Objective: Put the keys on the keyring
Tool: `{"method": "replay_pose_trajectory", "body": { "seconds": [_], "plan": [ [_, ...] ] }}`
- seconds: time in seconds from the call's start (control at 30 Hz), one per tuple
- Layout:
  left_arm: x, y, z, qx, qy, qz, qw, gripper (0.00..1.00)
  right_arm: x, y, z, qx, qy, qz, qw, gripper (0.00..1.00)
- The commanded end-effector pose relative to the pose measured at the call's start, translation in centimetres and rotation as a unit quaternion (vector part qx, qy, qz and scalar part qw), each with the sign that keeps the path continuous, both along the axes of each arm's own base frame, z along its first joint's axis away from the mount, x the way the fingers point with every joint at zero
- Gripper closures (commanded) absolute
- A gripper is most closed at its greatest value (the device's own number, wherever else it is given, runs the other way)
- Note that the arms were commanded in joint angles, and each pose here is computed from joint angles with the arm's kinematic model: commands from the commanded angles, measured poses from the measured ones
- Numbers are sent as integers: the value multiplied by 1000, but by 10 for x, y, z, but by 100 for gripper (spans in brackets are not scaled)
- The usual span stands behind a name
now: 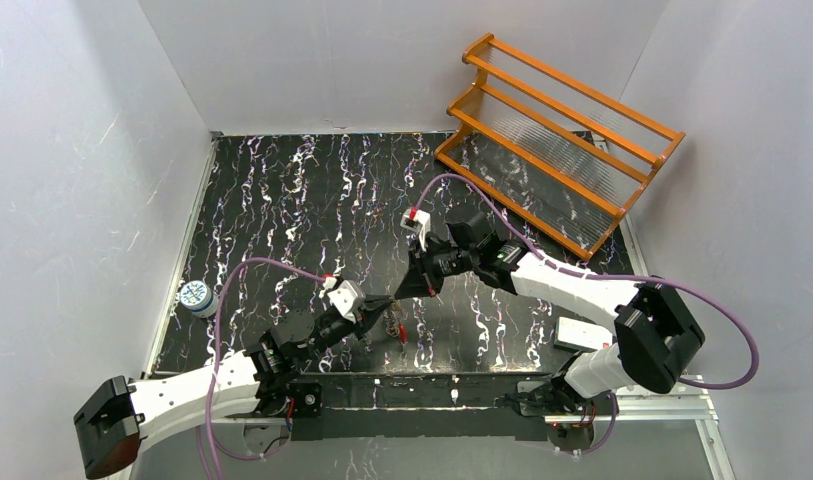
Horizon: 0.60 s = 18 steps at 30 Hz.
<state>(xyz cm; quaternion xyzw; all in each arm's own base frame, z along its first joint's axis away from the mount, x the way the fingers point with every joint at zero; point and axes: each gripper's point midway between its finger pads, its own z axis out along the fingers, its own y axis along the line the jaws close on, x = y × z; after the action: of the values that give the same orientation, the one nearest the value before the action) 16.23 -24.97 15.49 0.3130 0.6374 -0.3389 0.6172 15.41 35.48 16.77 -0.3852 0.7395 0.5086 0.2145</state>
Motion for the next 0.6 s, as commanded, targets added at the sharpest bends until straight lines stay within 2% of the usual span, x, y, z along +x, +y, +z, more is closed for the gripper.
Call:
{"method": "replay_pose_trajectory", "body": {
  "seconds": [0.0, 0.57],
  "plan": [
    [0, -1, 9, -20, -6, 2, 1000, 100, 7, 8, 32, 51, -40, -2, 998, 99],
    [0, -1, 11, -26, -5, 0, 1000, 100, 19, 5, 9, 15, -29, -45, 998, 99]
  ]
}}
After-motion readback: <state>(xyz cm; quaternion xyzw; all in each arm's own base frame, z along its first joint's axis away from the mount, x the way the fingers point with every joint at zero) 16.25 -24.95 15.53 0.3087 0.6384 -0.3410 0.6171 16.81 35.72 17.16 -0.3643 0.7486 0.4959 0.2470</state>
